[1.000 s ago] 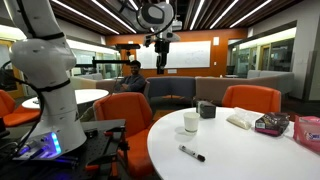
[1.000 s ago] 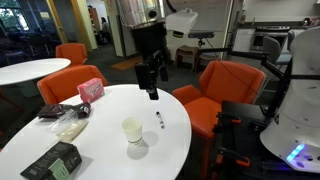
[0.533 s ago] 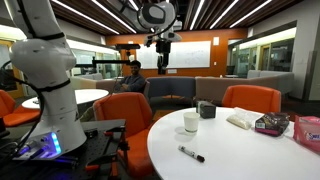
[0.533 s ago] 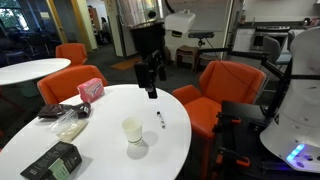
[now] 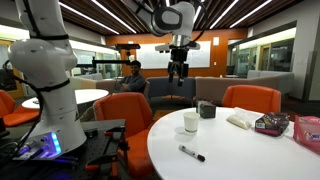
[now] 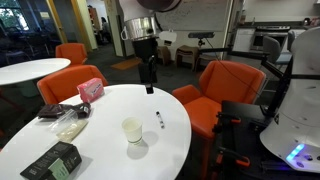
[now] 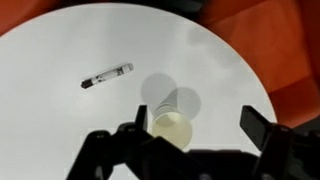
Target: Put the cup before the marker
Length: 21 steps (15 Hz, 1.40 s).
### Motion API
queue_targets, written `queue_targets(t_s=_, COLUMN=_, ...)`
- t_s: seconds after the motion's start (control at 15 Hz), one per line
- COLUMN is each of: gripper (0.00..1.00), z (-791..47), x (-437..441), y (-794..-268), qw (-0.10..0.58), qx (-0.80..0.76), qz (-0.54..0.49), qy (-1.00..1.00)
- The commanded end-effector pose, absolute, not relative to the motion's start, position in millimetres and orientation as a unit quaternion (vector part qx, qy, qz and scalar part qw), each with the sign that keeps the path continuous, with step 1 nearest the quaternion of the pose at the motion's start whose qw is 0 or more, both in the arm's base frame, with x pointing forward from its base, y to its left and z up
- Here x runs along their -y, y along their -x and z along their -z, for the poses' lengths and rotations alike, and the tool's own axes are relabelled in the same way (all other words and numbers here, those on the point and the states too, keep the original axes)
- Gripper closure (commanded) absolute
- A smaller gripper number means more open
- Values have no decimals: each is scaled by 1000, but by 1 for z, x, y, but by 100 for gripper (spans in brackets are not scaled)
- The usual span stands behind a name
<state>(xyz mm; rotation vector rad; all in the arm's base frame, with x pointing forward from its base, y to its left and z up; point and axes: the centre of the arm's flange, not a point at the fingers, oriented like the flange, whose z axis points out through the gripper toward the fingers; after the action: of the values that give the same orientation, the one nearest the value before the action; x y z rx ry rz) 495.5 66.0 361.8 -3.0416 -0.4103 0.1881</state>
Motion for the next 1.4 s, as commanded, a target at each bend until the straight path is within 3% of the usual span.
queue_targets(t_s=0.0, gripper=0, z=-326, x=-46, y=-535, qw=69, qx=136, qz=-44, qy=987)
queue_targets(t_s=0.27, gripper=0, z=-275, x=-38, y=-575, qw=90, qx=123, qz=8, qy=988)
queue_targets(t_s=0.87, gripper=1, z=-183, x=-41, y=-621, qw=104, qx=125, qz=-54, qy=985)
queue_targets(t_s=0.93, gripper=10, z=-178, x=-42, y=-623, qw=105, qx=126, qz=-57, qy=985)
queue_targets(t_s=1.0, gripper=26, z=-175, x=-43, y=-626, qw=105, qx=126, qz=-59, qy=985)
queue_targets(t_s=1.13, gripper=35, z=-170, x=-43, y=-628, qw=104, qx=128, qz=-66, qy=984)
queue_targets(t_s=1.33, gripper=58, z=-168, x=-40, y=-629, qw=99, qx=148, qz=-79, qy=981)
